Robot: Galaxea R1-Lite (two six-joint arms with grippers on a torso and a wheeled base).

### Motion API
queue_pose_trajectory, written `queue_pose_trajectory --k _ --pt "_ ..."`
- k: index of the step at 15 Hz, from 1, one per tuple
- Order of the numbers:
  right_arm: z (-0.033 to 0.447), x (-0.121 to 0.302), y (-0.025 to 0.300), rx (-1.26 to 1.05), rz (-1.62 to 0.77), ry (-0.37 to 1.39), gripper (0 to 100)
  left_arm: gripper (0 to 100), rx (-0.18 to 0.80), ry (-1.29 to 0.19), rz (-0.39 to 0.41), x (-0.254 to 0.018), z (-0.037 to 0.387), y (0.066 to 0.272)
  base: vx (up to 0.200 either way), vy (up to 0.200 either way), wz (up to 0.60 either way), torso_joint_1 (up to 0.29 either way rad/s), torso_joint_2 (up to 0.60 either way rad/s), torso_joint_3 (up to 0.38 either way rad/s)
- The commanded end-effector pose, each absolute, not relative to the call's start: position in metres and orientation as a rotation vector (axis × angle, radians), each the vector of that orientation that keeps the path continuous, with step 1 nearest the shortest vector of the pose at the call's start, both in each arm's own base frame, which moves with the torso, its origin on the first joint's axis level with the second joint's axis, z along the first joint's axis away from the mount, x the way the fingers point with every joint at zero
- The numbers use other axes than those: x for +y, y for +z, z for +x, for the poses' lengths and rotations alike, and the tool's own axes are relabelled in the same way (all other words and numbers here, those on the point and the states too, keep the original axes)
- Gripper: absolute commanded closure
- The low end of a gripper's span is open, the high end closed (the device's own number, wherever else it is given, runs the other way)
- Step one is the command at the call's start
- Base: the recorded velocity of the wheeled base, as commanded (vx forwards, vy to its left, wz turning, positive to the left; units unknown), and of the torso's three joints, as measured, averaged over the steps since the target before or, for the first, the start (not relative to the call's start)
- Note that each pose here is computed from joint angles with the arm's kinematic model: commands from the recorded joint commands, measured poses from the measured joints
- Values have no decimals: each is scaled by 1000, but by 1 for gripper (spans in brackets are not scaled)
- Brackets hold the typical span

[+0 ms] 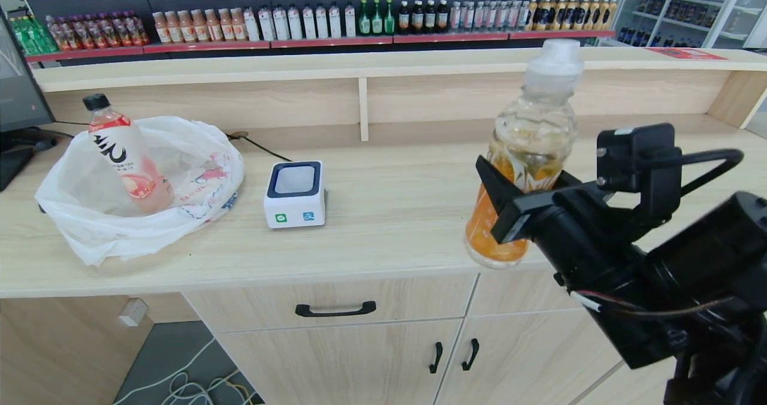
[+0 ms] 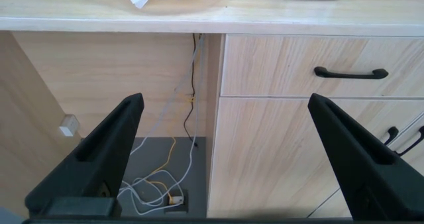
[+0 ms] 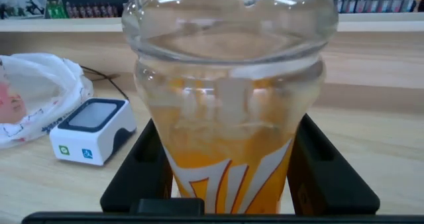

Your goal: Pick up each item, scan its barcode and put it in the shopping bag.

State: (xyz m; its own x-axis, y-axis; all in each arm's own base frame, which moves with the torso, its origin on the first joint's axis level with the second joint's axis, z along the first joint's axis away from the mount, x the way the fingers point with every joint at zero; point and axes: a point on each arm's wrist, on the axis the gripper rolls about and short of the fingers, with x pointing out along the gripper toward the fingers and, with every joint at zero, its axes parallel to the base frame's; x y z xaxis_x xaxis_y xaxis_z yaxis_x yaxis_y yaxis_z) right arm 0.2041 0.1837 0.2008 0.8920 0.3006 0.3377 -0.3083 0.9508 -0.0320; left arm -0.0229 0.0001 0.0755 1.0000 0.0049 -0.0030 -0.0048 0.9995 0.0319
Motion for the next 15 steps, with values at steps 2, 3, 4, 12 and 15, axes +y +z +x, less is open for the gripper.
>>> queue_pose_trajectory --k 2,3,4,12,15 --pt "180 172 192 -329 -78 342 100 0 3 5 34 0 -23 75 0 0 0 0 0 0" --pt "168 180 192 -338 -118 392 100 0 3 6 32 0 -23 75 0 0 0 0 0 0" --pt "159 187 191 -347 -155 433 100 0 3 6 32 0 -23 75 0 0 0 0 0 0" --pt "113 234 181 -602 -679 677 100 0 3 5 31 0 -23 75 0 0 0 0 0 0" --pt "106 248 186 -724 -807 678 100 0 3 3 31 0 -23 75 0 0 0 0 0 0"
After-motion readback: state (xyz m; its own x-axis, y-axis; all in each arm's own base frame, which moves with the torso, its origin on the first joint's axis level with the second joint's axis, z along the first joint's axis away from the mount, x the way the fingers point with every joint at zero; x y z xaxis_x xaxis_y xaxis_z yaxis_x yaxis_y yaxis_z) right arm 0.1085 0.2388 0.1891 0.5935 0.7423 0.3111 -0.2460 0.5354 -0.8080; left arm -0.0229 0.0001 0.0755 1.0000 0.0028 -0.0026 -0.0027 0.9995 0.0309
